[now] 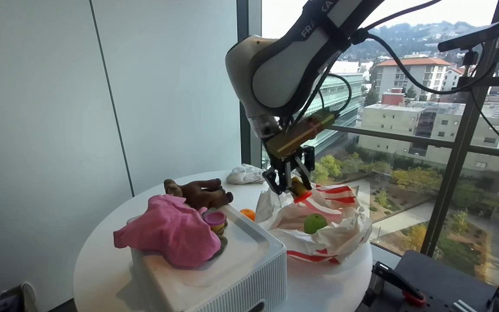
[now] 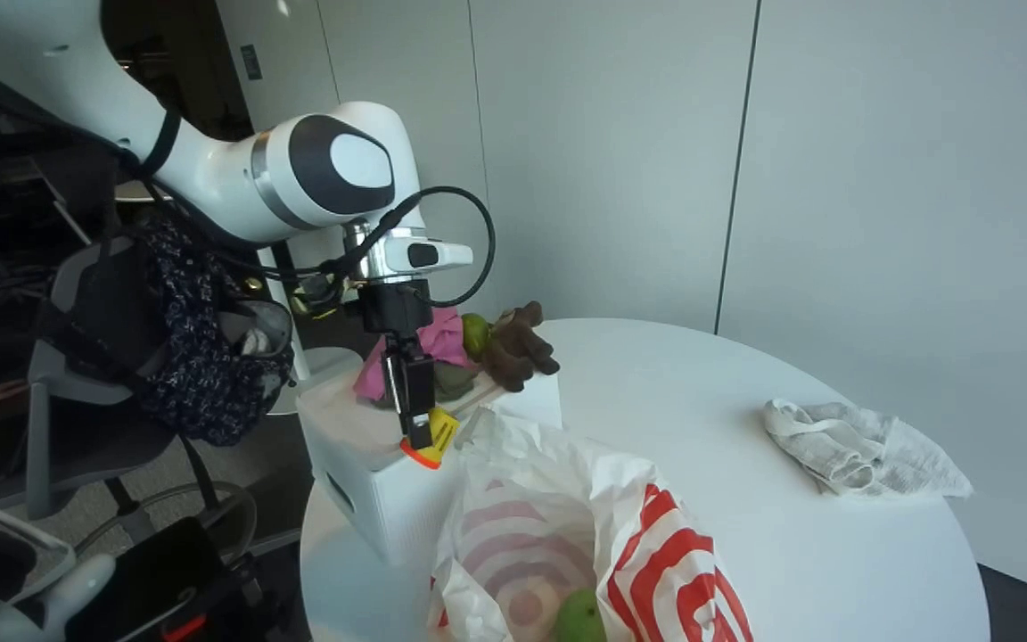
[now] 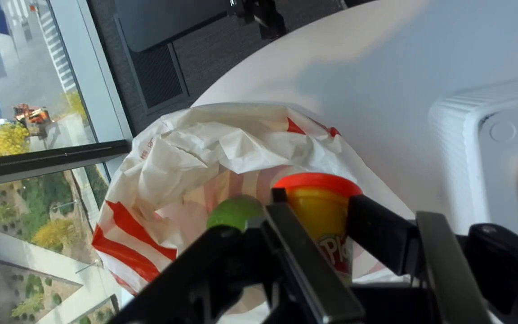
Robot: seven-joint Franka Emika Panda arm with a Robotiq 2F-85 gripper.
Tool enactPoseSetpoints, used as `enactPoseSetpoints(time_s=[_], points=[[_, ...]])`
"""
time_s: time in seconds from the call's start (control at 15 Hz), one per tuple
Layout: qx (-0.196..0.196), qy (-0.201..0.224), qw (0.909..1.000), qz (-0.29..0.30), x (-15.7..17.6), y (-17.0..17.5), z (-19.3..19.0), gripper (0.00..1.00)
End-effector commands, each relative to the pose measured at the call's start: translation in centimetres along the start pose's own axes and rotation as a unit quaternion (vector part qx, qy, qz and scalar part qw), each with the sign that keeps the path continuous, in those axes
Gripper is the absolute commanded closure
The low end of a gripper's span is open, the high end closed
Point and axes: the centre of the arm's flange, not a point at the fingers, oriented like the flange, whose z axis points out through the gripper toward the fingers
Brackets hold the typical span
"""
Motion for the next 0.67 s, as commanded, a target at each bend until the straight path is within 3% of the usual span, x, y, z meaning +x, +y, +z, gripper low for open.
enactPoseSetpoints(time_s=[0.0,0.2,0.47,0.6], points=[[-0.005,-0.026,0.9983,0.052,1.0,1.0,7.4,0.78],[-0.020,-0.007,0.9965,0.081,3.6,0.4,11.5,0.82],[-0.075,0.047,0.9910,0.100,5.2,0.2,14.6,0.83],[-0.095,0.062,0.9867,0.117,5.2,0.7,15.1,0.75]])
